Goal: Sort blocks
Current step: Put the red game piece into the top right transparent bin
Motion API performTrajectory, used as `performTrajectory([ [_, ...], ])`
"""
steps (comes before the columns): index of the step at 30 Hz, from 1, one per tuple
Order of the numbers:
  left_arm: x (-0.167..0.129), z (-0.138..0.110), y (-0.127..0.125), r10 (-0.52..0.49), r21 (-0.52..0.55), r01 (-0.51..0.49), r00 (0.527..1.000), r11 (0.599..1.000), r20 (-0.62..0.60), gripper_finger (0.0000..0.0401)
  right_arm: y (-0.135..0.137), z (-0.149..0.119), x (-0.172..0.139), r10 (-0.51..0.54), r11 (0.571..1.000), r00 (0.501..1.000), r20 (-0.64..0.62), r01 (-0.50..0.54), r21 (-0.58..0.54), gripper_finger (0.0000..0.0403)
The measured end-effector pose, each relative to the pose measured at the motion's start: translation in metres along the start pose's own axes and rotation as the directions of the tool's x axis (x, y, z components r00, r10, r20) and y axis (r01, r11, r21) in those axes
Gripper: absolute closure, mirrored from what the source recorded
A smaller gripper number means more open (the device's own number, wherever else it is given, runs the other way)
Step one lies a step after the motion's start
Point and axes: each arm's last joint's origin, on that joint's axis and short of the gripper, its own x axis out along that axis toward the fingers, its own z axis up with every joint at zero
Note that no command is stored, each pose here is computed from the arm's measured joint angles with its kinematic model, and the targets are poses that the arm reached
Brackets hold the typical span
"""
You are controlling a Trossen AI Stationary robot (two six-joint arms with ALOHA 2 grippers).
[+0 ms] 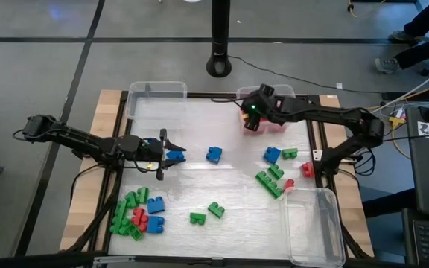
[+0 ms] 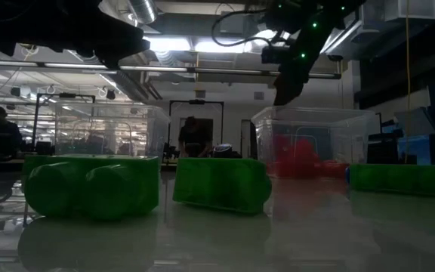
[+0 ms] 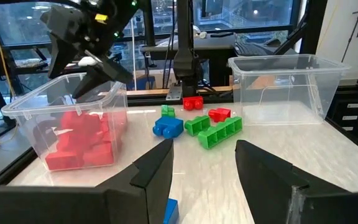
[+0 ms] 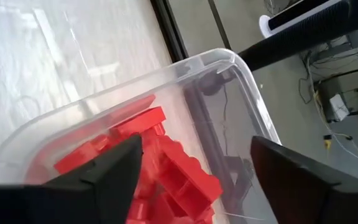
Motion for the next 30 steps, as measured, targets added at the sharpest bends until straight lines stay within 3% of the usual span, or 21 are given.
performTrajectory([
  [7,0.0,0.0,0.0,0.0,0.001,0.0,1.0,1.0,-0.005,0.0237,0.027,0.006,-0.018,0.01,0.997,0.999,0.033,-0.008,-0.077,0.0079],
  [16,0.0,-0.002,0.0,-0.001,0.012,0.001,1.0,1.0,-0.022,0.0237,0.123,0.011,-0.068,0.217,0.94,0.946,0.24,-0.136,-0.314,0.0078],
  [21,0.0,-0.002,0.0,-0.001,0.013,0.001,1.0,1.0,-0.019,0.0237,0.168,-0.007,-0.075,0.378,0.896,0.832,0.406,-0.218,-0.388,0.0078],
  [26,0.002,-0.002,-0.001,-0.002,0.03,0.003,1.0,1.0,-0.024,0.0237,0.192,-0.023,-0.066,0.475,0.873,0.668,0.573,-0.272,-0.406,0.0078],
  [30,0.014,0.007,-0.009,-0.028,0.025,0.03,0.997,0.999,-0.07,0.0237,0.201,-0.03,-0.055,0.499,0.863,0.616,0.609,-0.292,-0.412,0.0078],
])
